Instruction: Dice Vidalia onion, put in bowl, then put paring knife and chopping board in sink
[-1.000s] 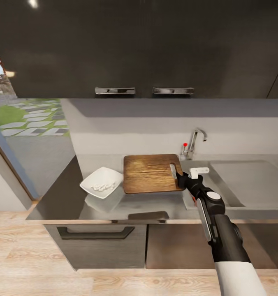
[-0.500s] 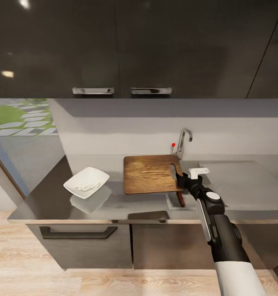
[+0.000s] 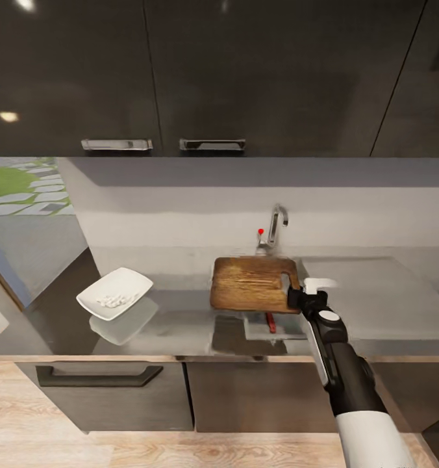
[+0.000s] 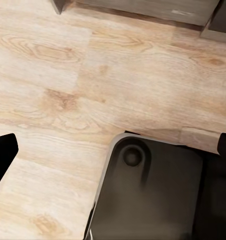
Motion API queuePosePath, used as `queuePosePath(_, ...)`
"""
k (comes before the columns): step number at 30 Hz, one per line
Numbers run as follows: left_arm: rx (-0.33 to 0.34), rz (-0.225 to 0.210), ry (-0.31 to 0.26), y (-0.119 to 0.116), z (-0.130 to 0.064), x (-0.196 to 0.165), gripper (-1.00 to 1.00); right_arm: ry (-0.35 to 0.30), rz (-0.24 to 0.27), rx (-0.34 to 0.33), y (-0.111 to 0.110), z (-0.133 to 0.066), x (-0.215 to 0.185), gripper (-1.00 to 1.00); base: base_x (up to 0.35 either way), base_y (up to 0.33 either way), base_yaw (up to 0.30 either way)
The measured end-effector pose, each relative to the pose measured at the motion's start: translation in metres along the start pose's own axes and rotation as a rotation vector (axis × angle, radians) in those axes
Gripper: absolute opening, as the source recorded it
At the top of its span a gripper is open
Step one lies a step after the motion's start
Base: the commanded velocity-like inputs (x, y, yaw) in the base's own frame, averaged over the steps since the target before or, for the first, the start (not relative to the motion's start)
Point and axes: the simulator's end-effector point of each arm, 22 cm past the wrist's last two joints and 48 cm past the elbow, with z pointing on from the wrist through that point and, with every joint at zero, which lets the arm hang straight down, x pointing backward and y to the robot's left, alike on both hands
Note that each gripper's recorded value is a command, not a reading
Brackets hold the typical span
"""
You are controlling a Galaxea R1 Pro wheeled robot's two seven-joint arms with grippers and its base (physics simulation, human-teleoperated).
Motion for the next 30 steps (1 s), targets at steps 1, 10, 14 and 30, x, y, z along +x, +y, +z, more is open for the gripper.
queuePosePath(1, 0.000, 0.000, 0.000, 0.000, 0.000, 0.000, 1.00, 0.026, 0.024, 0.091, -0.015, 0.001, 0.011, -1.00, 0.002, -0.005, 0.000)
queuePosePath(10, 0.000, -0.001, -0.001, 0.000, 0.000, 0.000, 1.00, 0.088, 0.289, 0.472, -0.068, -0.018, 0.058, -1.00, 0.000, 0.000, 0.000)
queuePosePath(14, 0.000, -0.001, -0.001, 0.000, 0.000, 0.000, 1.00, 0.102, 0.307, 0.585, -0.088, -0.030, 0.065, -1.00, 0.000, 0.000, 0.000)
queuePosePath(30, 0.000, -0.002, -0.005, -0.001, 0.000, -0.001, 1.00, 0.230, 0.443, 0.850, -0.105, -0.076, 0.092, -1.00, 0.201, 0.000, 0.000)
